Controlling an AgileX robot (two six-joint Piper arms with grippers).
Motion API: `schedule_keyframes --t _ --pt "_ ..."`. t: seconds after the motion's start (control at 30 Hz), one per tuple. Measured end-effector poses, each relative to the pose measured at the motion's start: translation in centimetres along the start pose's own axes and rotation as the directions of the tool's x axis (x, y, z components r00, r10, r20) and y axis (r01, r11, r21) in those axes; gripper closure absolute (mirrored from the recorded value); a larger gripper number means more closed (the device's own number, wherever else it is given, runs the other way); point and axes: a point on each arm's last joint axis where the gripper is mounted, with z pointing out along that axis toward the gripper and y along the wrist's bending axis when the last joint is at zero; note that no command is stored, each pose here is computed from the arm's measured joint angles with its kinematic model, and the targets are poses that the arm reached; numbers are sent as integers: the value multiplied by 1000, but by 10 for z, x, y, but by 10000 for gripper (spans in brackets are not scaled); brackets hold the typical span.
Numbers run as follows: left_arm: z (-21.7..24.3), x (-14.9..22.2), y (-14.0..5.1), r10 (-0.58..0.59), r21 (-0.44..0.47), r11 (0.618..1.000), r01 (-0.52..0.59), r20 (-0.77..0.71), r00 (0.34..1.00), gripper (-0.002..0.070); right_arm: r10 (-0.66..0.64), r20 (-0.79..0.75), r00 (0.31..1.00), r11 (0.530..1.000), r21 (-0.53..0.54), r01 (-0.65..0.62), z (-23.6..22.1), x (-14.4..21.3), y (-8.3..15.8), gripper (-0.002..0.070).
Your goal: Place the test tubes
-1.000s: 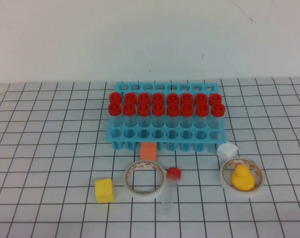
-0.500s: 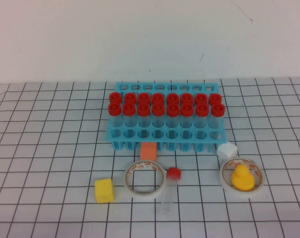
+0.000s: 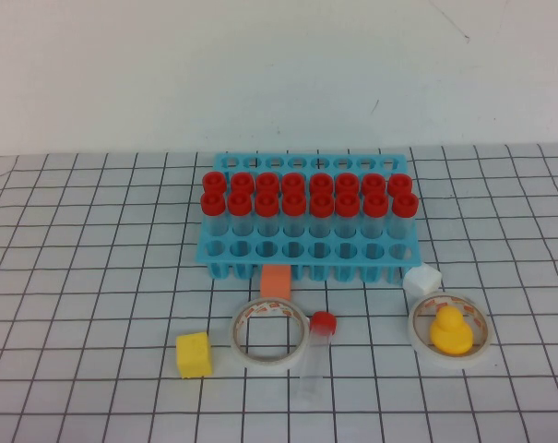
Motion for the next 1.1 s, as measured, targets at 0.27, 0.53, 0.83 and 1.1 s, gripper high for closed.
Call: schedule_keyframes --t 0.27,0.53,0.83,1.1 --pt "-15 -44 22 -145 -133 959 250 526 838 676 522 -7 853 836 -198 -512 -2 -9 16 678" --pt "-2 -16 9 -44 -85 995 60 175 984 676 579 -6 815 795 -219 -566 -2 -11 16 678" --pt "0 -2 2 -46 -16 999 46 20 999 676 564 -53 824 799 -215 -561 -2 -7 19 678" --pt "-2 17 -7 168 113 982 -149 -181 969 676 487 -111 866 839 -217 -499 -3 -1 22 678"
